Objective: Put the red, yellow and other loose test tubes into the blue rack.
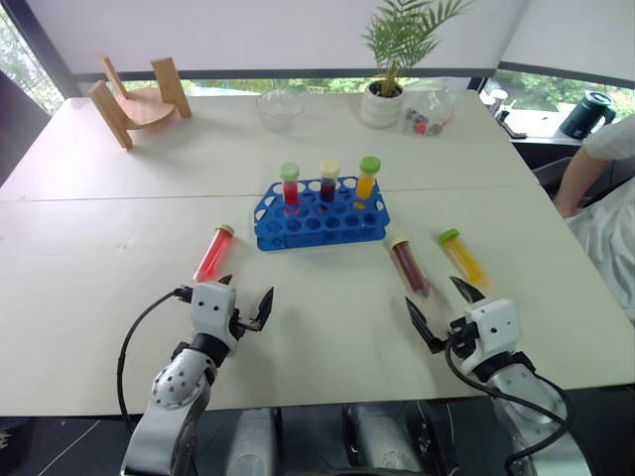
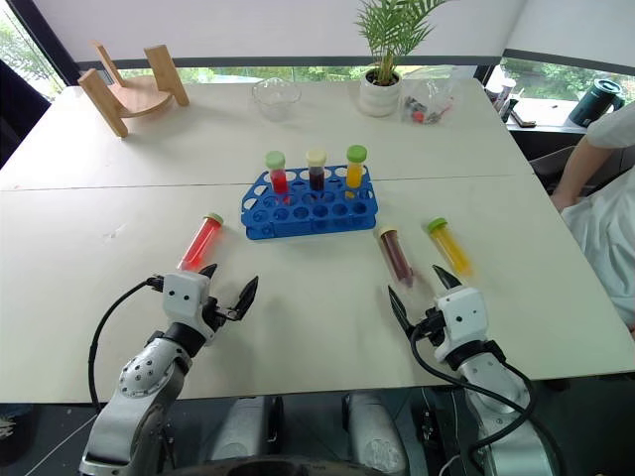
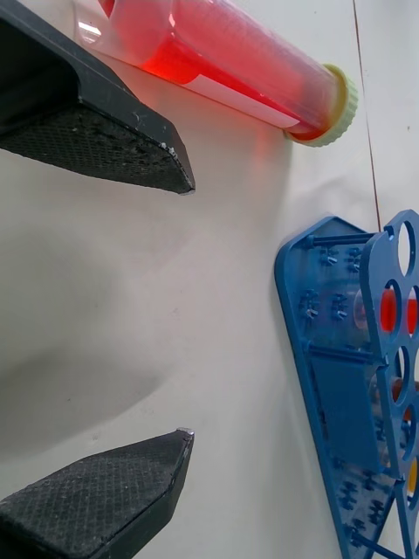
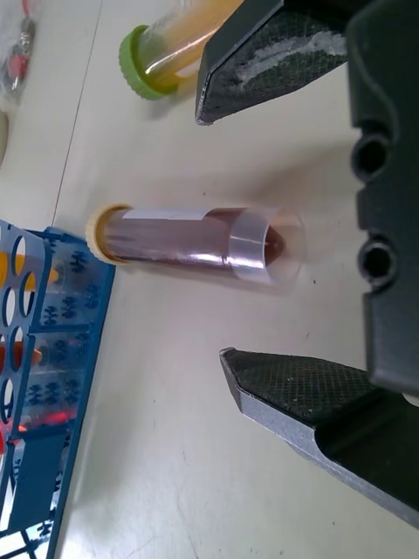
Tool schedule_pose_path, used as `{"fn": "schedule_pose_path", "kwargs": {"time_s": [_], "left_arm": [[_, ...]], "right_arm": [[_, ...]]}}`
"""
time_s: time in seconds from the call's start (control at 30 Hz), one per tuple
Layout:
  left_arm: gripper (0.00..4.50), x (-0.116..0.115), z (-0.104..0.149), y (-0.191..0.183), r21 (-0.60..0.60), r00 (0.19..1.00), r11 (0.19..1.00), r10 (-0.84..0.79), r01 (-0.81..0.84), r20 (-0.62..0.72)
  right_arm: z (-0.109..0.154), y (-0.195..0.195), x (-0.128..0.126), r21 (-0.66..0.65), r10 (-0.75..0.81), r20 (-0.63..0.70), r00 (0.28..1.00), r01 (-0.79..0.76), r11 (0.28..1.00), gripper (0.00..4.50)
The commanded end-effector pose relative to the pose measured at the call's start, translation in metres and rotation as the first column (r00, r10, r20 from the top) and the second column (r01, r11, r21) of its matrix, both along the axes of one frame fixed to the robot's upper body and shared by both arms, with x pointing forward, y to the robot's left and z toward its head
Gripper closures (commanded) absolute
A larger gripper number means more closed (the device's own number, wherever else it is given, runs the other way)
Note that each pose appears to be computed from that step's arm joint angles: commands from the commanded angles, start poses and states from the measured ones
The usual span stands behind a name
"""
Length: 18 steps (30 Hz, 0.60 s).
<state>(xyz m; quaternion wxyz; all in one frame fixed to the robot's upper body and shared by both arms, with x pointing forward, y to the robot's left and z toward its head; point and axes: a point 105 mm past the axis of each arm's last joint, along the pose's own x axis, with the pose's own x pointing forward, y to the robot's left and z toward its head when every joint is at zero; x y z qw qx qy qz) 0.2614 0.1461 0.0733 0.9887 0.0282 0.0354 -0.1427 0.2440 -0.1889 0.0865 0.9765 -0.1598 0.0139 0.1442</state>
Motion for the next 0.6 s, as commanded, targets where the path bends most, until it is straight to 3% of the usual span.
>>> {"fn": "schedule_pose_path", "kwargs": {"time_s": [0.03,0.3,0.5,0.6], "left_arm": [[0.08,0.001,0.011,-0.002,0.001,0.999,1.000,-0.008,0.008,0.047],[0.08,0.007,0.027,-0.002,0.038,0.991,0.994,-0.106,0.103,0.087],[0.08,0.012,0.065,-0.004,0.097,0.916,0.916,-0.395,0.388,0.063],[0.08,0.009,0.084,0.000,0.147,0.842,0.834,-0.539,0.532,0.012]], "right_arm": [[0.020,0.000,0.001,-0.003,0.015,0.056,0.998,-0.015,1.000,0.00],[0.044,-0.016,0.011,0.019,0.048,0.012,0.999,-0.049,0.999,0.00],[0.076,-0.039,0.042,-0.034,0.048,-0.177,0.983,-0.055,0.998,0.00],[0.094,-0.047,0.061,-0.042,0.032,-0.298,0.954,-0.047,0.998,0.00]]}}
